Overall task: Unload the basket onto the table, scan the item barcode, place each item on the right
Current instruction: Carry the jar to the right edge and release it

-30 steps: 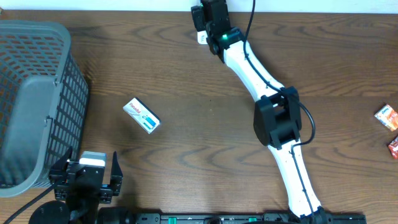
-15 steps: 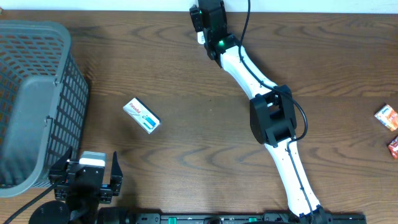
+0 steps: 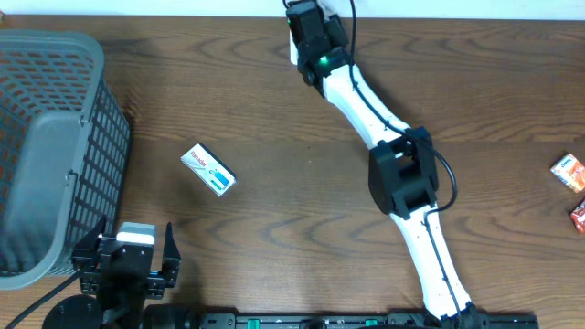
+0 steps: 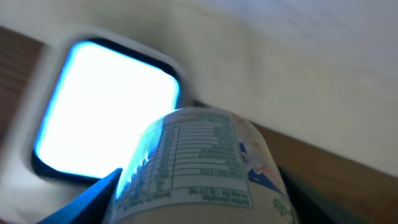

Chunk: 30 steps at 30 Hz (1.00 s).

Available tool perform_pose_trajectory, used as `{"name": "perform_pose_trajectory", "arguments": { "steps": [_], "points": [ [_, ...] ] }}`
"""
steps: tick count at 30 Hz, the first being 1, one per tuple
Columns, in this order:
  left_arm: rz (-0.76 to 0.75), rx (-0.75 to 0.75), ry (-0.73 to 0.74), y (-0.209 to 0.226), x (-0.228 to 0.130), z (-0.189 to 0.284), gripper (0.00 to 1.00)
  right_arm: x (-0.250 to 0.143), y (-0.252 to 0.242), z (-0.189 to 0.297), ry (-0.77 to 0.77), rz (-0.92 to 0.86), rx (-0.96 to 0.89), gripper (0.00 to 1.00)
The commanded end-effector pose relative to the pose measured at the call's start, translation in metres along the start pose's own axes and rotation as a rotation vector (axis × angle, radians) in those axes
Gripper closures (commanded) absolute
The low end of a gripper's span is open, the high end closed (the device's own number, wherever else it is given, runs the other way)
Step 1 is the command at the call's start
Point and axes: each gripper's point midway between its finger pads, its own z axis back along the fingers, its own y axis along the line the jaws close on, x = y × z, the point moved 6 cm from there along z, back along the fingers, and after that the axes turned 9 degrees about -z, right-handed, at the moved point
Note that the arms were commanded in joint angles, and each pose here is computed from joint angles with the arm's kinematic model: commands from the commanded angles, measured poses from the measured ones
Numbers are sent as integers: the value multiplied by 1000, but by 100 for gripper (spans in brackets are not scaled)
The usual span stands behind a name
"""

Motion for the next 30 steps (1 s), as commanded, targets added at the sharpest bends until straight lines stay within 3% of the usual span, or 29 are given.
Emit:
{"name": "perform_pose_trajectory", "arguments": {
  "steps": [1,9,15,27,30],
  "points": [
    [12,-3,3,0,0,0,14,53,-82,53,-32,-30,-203,40],
    [12,-3,2,0,0,0,14,-12,-204,31,307,-124,-349,38],
    [12,-3,3,0,0,0,14,-105,-307,-1,589,-414,-331,35],
    [12,-3,2,0,0,0,13,-280,-464,8,853,-910,-490,28],
    [12,-3,2,0,0,0,14,-300,-485,16,858,-1048,-433,26]
  ]
}}
